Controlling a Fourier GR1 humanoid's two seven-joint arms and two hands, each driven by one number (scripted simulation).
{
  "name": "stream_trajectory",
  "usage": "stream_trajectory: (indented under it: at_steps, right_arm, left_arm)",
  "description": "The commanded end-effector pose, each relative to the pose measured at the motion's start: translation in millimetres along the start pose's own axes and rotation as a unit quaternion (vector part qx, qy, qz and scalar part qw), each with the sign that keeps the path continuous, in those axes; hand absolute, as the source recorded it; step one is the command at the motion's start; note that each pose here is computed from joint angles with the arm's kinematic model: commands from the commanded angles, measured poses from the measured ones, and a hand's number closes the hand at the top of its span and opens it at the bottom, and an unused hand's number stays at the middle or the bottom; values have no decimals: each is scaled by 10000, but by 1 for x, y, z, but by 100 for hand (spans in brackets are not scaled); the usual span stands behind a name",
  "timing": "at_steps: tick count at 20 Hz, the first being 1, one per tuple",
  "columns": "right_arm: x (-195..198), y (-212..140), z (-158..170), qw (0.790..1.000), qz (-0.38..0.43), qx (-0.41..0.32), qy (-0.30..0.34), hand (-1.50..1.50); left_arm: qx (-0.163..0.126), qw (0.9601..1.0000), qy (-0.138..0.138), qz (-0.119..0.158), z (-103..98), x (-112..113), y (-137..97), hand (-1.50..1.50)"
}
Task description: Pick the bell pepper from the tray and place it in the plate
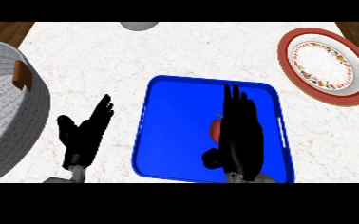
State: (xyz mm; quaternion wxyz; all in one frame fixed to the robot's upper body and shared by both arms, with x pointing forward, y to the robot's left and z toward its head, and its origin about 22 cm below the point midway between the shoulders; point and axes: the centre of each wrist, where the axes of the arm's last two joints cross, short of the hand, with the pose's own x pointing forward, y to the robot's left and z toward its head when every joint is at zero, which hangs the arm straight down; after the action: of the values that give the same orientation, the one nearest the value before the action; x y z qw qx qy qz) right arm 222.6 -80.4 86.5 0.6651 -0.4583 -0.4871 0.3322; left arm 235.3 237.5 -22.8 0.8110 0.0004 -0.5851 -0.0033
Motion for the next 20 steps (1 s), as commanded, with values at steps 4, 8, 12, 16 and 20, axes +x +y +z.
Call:
stream_trajectory:
  at_steps: [4, 8, 12, 16, 20]
  right_arm:
    - [15, 18, -7, 9946, 522, -76, 892, -150]
    - [-11, 30, -22, 9924, 617, -45, 1060, -150]
    - [-4, 30, -26, 9919, 632, 23, 1099, -150]
    - [-6, 49, -15, 9904, 760, 308, 1113, -150]
    - [-6, 37, -31, 9910, 709, 320, 1091, -150]
  left_arm:
    - [83, 9993, 358, -56, -9, 0, 7, 0]
    - [12, 9993, 374, -18, -3, -11, -1, 0]
    - [-6, 9996, 298, -13, 5, -6, 6, 0]
    - [50, 9995, 315, -48, 0, -6, 14, 0]
    - [26, 9996, 297, -28, 5, -8, 13, 0]
